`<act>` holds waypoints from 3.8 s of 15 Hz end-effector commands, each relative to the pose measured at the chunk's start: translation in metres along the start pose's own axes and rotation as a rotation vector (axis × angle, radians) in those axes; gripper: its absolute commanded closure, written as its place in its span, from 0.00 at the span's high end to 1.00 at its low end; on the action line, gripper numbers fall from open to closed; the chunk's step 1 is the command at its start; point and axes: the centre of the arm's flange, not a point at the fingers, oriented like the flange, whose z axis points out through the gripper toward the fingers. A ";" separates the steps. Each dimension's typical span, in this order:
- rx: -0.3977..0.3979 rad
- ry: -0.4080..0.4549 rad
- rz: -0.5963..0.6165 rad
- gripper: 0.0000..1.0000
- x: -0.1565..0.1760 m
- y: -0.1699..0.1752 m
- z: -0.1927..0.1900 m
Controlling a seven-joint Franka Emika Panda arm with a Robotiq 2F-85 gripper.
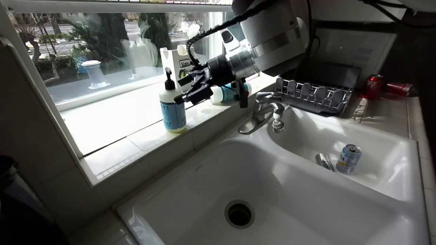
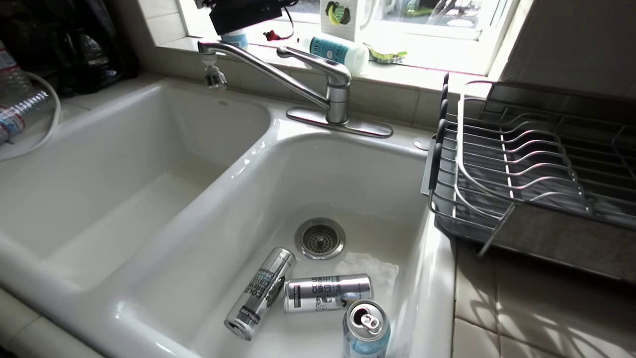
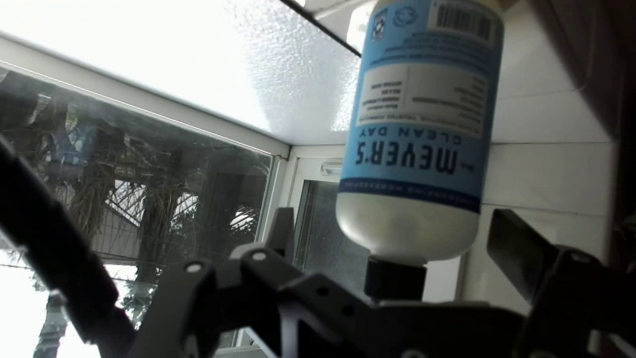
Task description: Place the soap dispensers right side up
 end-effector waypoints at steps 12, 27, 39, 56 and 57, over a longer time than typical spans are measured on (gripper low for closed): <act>0.014 -0.439 -0.058 1.00 0.015 0.023 -0.067; -0.024 -0.711 -0.116 1.00 0.035 0.135 -0.084; 0.213 -0.752 -0.352 1.00 0.035 0.158 -0.075; 0.222 -0.661 -0.267 1.00 0.030 0.155 -0.071; 0.222 -0.661 -0.267 1.00 0.030 0.155 -0.071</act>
